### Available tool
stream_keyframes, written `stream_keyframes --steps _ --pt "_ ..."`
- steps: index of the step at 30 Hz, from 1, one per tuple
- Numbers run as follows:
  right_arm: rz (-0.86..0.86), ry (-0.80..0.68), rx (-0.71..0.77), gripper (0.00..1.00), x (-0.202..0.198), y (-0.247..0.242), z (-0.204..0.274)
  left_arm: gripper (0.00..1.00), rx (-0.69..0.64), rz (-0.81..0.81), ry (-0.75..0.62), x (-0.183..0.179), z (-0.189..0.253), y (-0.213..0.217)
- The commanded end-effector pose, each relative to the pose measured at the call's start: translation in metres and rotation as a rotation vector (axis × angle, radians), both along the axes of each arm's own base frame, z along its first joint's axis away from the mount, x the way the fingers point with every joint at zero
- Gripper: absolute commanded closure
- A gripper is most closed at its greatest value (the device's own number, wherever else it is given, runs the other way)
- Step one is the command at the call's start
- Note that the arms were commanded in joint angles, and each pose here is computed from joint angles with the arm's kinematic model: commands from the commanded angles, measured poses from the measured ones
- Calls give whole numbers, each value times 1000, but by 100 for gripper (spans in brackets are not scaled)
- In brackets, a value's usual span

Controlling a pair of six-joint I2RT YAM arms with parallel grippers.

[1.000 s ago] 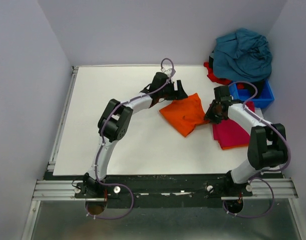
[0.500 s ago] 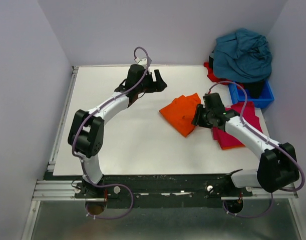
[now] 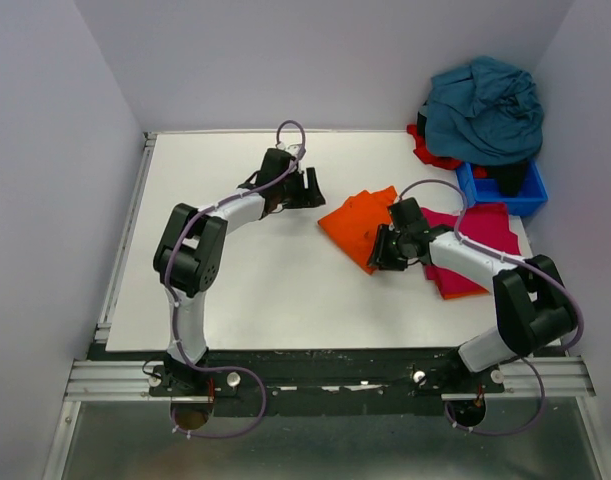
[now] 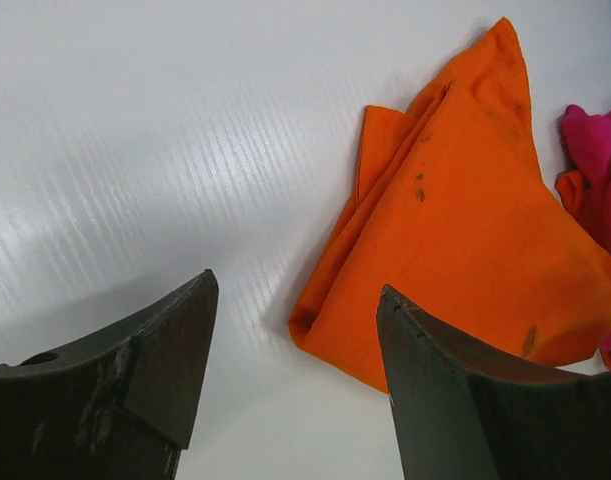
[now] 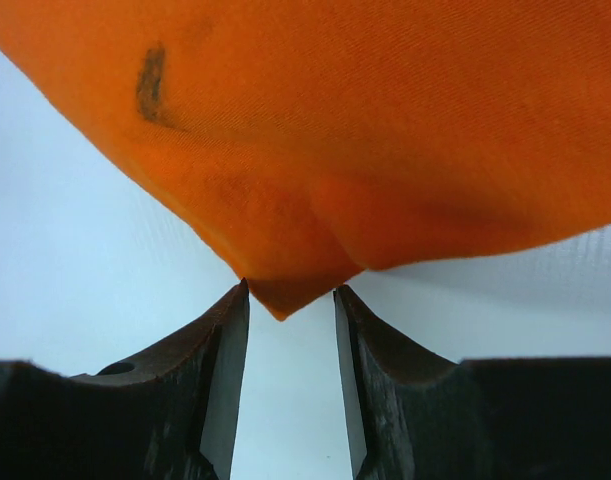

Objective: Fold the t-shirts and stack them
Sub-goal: Fold the long partially folded tshirt into a neat square

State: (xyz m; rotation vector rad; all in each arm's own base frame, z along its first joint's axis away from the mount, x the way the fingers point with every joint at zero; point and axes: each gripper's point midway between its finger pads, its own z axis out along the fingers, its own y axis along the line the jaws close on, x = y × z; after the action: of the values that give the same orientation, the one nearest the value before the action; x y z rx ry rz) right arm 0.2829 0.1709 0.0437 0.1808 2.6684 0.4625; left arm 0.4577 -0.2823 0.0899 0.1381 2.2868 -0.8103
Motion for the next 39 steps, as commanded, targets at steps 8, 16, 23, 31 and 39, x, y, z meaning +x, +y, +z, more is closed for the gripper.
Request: stream_keyframes --steps 8,16,23,31,39 --pt "-8 56 58 93 -9 12 -15 28 -20 -98 38 -4 -21 -13" --pt "-10 127 49 99 -52 -4 -9 31 -78 -117 70 -26 -20 -15" --pt "11 113 9 96 -72 -20 0 34 -114 -102 123 -70 -22 -14" --pt "25 111 20 95 -73 -18 -1 35 -123 -133 149 -104 -27 -25" --pt "34 114 22 96 -72 -17 -4 52 -101 -131 178 -99 -42 -30"
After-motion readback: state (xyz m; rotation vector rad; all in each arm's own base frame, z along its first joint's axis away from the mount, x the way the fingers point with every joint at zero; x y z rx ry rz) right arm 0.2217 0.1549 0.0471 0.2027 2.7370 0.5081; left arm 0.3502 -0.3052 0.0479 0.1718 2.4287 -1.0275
